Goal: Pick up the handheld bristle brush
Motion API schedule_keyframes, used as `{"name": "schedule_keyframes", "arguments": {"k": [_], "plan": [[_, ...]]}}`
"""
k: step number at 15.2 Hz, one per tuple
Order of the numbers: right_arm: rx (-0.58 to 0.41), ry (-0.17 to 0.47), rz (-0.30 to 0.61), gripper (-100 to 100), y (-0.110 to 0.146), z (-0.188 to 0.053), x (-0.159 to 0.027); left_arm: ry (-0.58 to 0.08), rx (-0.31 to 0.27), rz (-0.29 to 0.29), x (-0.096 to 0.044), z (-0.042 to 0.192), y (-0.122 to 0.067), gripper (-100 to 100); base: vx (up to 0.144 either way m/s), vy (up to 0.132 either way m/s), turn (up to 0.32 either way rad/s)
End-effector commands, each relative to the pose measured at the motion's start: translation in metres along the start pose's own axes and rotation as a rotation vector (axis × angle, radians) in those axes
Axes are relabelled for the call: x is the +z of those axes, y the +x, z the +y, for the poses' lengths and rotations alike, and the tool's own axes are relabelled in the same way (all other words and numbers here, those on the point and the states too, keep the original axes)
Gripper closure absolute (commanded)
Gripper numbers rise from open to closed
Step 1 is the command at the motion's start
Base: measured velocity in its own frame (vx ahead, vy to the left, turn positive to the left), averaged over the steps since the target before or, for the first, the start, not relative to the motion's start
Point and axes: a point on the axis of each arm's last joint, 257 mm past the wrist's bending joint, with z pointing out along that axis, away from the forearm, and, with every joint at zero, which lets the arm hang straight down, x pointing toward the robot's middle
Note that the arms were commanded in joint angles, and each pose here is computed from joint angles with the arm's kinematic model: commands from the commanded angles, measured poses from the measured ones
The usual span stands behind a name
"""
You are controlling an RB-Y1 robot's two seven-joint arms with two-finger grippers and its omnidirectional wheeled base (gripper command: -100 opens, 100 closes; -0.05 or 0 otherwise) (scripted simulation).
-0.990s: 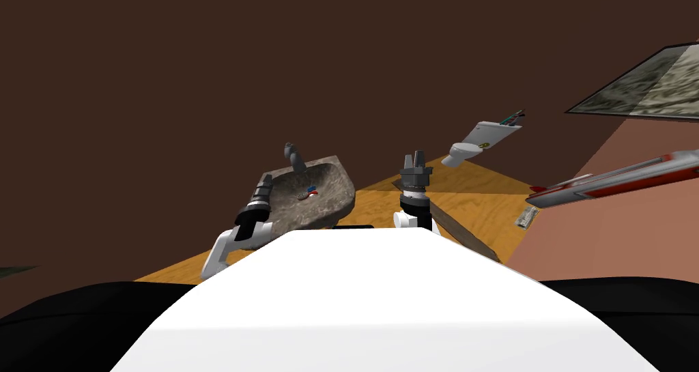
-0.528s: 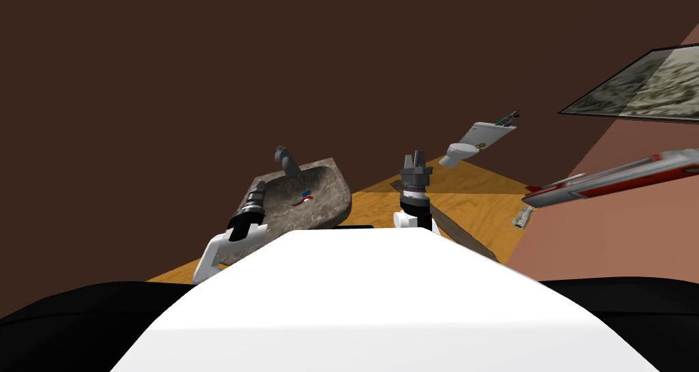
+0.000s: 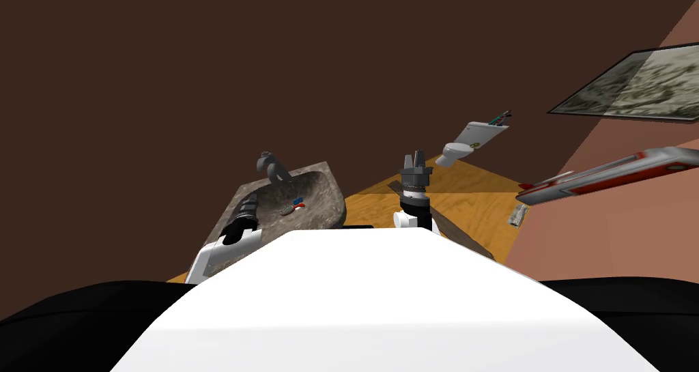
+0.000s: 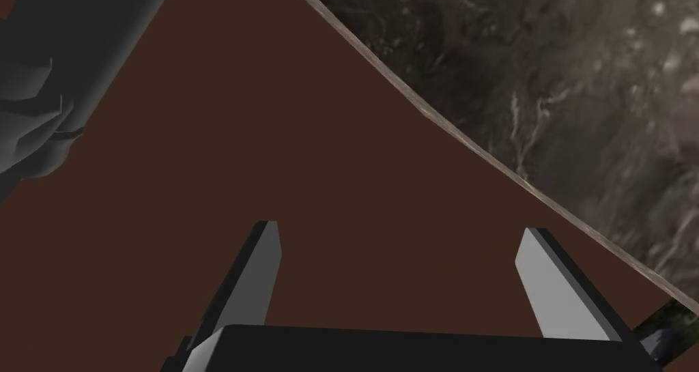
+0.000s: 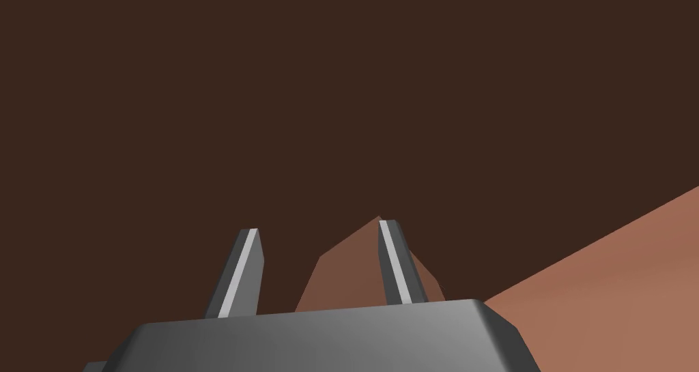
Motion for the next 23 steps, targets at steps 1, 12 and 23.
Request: {"name": "schedule_keyframes", "arguments": {"k": [1,12,23], "plan": [[0.0,0.0,0.0,0,0.0,0.0,0.0,-0.067,-0.005,0.005,0.0,0.022,0.001,-100,0.097,-0.037,-0.068],[0.0,0.0,0.0,0,0.0,0.0,0.0,-0.361,-0.049,0.036,-0.022,0.121,0.006,-100,0.089,-0.041,-0.064],[0.0,0.0,0.0,0,0.0,0.0,0.0,-0.624,-0.101,0.09,-0.065,0.203,0.022,-100,0.089,-0.031,-0.073]]}}
